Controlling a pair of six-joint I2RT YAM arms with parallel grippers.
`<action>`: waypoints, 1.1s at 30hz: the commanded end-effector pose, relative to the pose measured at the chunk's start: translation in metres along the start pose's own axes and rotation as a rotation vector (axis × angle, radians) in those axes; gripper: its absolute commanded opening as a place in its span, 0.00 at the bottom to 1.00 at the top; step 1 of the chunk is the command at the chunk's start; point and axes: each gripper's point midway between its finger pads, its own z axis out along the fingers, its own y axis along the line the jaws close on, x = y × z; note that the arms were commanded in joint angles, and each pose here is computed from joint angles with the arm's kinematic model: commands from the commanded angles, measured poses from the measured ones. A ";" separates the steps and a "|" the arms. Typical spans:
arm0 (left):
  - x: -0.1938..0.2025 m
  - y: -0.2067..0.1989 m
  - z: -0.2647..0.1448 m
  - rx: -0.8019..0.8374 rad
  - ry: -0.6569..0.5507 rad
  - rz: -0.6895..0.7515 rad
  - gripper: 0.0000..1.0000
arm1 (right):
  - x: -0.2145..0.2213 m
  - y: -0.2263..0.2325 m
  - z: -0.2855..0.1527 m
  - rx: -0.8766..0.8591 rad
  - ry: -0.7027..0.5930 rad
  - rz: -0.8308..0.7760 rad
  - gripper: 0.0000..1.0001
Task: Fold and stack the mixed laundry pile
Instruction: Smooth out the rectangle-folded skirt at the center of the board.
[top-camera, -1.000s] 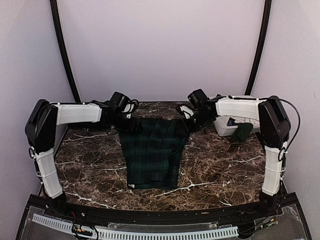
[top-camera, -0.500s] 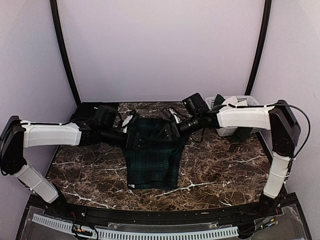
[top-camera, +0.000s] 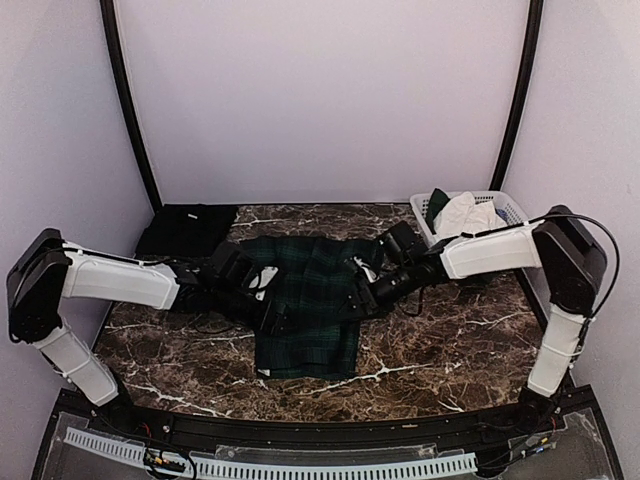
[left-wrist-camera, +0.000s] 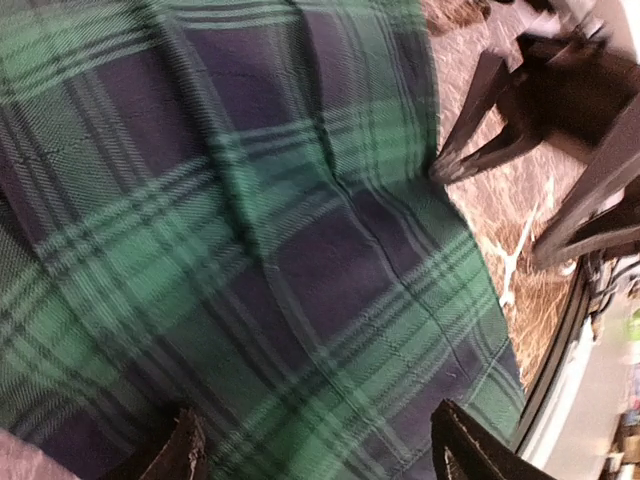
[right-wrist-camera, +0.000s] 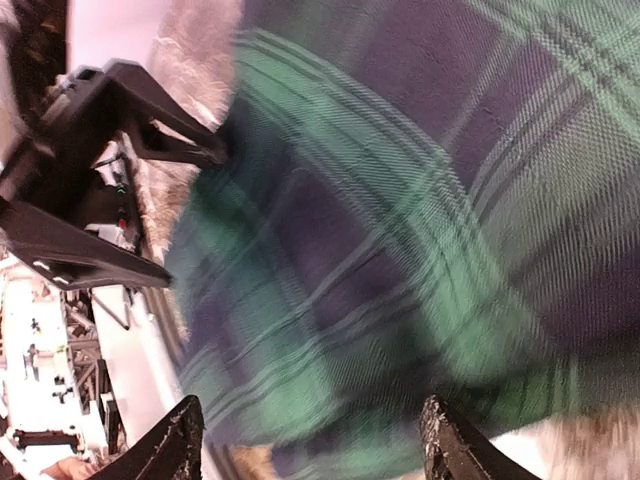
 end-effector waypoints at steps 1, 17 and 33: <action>-0.032 -0.043 -0.035 -0.103 -0.104 0.217 0.75 | -0.011 0.046 -0.051 -0.007 -0.132 -0.069 0.71; 0.022 -0.114 0.029 -0.262 0.122 0.710 0.79 | 0.050 0.014 -0.048 0.051 -0.106 0.080 0.36; 0.005 -0.080 0.031 -0.503 0.096 0.666 0.46 | 0.052 -0.016 -0.004 0.051 -0.071 0.145 0.49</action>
